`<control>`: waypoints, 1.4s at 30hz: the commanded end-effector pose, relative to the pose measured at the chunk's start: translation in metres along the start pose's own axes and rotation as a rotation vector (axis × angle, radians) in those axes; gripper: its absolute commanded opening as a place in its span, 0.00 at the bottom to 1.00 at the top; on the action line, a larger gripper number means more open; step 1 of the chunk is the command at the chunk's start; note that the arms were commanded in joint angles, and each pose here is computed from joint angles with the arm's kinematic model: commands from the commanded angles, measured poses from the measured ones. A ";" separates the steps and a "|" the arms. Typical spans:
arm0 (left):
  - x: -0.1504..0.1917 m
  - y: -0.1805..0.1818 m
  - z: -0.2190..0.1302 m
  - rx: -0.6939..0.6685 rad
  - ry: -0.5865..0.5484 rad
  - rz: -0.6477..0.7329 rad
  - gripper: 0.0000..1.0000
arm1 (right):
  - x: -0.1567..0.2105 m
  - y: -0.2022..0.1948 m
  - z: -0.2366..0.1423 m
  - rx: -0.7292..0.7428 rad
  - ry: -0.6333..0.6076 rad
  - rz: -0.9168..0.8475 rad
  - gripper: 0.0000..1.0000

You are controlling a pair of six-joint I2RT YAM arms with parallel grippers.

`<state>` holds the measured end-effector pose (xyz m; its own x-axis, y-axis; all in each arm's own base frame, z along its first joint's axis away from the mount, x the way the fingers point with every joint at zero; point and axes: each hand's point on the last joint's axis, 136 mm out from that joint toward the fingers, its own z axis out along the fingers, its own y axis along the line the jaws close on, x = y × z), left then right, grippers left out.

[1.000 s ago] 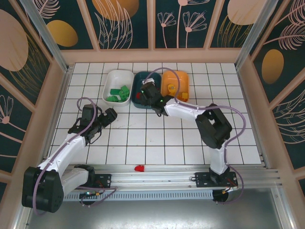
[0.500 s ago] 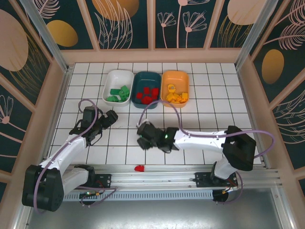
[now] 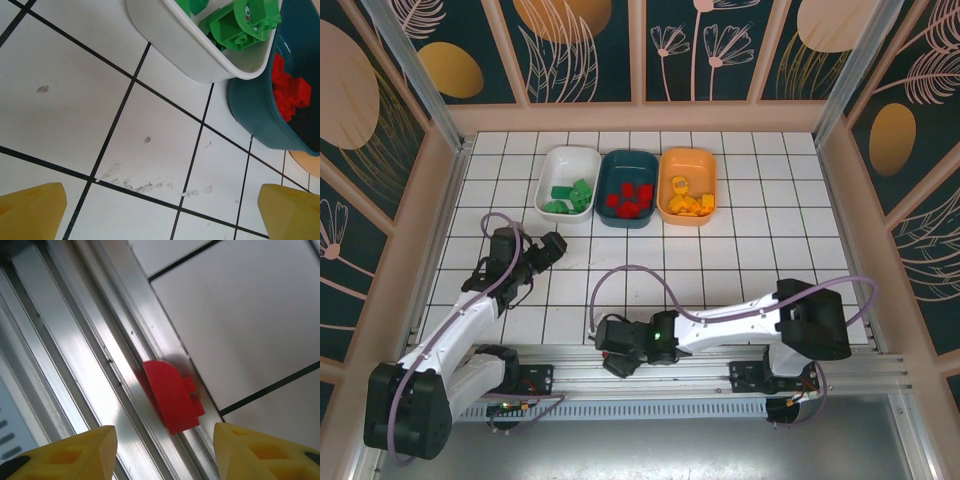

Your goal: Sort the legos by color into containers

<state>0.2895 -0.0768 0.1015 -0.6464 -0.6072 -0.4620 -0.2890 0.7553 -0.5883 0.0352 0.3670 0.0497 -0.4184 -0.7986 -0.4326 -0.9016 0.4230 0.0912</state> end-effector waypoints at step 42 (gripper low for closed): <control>-0.003 0.004 -0.005 -0.022 -0.013 0.016 0.99 | -0.020 0.003 0.024 0.040 -0.039 -0.198 0.52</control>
<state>0.2863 -0.0748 0.1015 -0.6462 -0.6051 -0.4650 -0.2935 0.7595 -0.5805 0.0365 0.3770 0.0175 -0.2669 -0.8776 -0.3983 -0.9551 0.2960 -0.0121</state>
